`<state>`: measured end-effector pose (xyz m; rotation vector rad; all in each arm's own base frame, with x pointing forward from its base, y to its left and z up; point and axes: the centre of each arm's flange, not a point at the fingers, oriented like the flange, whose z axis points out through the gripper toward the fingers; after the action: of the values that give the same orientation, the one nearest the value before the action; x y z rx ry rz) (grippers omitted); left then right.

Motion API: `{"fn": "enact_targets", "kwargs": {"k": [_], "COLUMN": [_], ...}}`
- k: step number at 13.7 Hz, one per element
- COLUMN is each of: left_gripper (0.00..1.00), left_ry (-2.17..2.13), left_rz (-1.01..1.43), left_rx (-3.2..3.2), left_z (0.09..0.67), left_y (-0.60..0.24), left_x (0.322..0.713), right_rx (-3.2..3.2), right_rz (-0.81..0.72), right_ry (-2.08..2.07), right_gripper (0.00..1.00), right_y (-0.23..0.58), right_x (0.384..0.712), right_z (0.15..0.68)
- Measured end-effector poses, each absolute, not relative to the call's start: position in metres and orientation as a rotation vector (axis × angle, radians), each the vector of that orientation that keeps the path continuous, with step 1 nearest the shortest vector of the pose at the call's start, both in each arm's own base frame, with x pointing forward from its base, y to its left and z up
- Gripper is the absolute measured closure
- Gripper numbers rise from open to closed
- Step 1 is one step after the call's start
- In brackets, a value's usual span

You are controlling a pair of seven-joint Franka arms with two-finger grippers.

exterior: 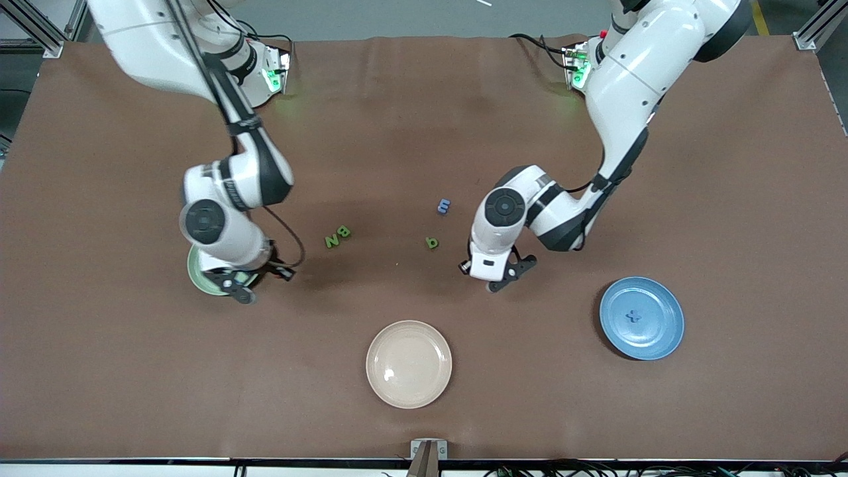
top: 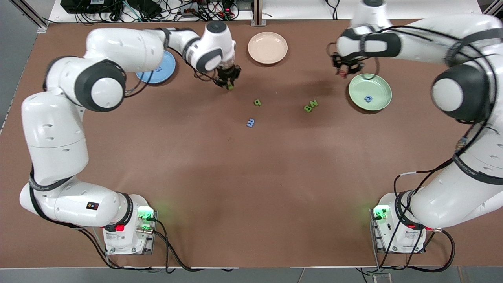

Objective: Sort upper and lower case letters into plates
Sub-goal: 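Place the n on the blue plate while the right gripper places Q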

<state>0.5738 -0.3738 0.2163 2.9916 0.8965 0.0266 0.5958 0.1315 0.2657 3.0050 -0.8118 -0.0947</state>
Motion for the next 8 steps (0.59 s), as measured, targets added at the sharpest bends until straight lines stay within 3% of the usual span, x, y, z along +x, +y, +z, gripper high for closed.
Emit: {"fn": "enact_targets", "kwargs": {"k": [4, 8], "left_gripper": [0.73, 0.73], "left_ry": [0.725, 0.564], "left_rz": [0.071, 0.071], "left_rx": [3.092, 3.135], "left_z": [0.258, 0.263], "left_y": [-0.292, -0.185], "left_x": [0.617, 0.659], "right_rx": [3.038, 3.049], "right_rz": [-0.110, -0.081], "right_ry": [-0.718, -0.699], "right_gripper": [0.64, 0.64], "right_y": [0.054, 0.043], "right_x": [0.567, 0.546], "right_z": [0.250, 0.226]}}
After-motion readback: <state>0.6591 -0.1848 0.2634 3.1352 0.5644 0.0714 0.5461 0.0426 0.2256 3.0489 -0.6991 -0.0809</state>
